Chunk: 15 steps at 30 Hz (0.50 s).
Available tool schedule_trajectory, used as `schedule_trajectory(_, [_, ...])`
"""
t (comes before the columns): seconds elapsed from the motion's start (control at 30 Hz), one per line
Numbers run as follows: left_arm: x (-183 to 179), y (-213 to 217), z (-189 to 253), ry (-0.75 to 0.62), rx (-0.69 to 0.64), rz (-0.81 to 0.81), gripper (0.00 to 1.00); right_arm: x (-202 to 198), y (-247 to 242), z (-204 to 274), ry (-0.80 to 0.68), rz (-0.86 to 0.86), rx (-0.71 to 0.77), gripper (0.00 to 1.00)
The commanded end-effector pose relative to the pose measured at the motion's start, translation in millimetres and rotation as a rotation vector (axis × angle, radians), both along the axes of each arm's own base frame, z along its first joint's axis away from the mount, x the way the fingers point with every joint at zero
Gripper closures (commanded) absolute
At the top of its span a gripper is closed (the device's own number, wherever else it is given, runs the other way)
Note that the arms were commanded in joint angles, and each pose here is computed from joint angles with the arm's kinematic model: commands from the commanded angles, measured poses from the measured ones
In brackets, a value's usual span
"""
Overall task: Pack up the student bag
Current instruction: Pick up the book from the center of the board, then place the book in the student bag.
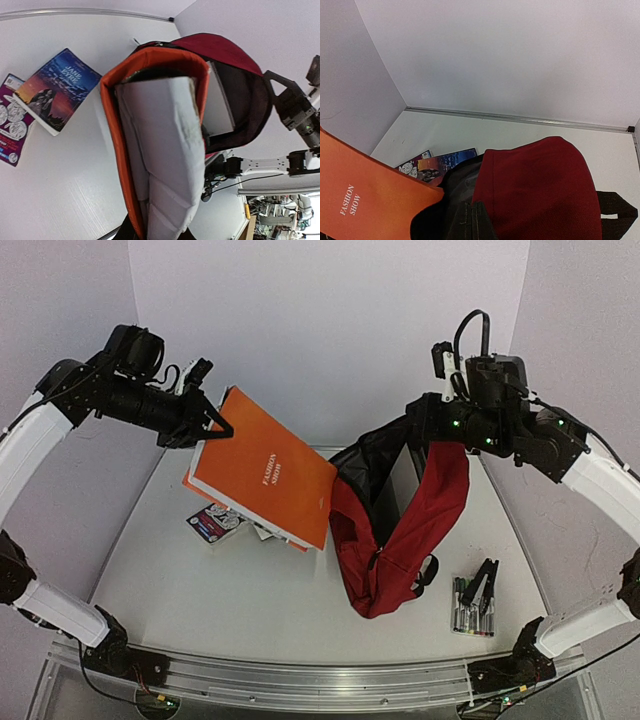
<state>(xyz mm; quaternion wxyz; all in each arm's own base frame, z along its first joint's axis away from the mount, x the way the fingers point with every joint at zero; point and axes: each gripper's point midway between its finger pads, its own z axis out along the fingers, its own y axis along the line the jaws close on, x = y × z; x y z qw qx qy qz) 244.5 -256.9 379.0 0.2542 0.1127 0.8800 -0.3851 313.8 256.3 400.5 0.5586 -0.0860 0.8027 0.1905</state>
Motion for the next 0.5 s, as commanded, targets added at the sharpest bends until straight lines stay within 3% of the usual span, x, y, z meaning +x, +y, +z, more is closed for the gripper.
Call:
schedule_trajectory(0.0, [9.4,-38.4,46.6,-0.050,-0.206,-0.123,0.89,-4.0,1.1,22.7,-0.038,0.014,0.049,1.00])
schedule_trajectory(0.23, [27.7,-57.0,67.3,-0.076,-0.283,-0.151,0.90,-5.2,1.8,22.9,-0.040,0.023,0.049,1.00])
schedule_trajectory(0.47, [35.6,-26.8,115.8,-0.179,-0.349,-0.087,0.90,-4.7,2.7,19.0,-0.035,0.025,0.042,1.00])
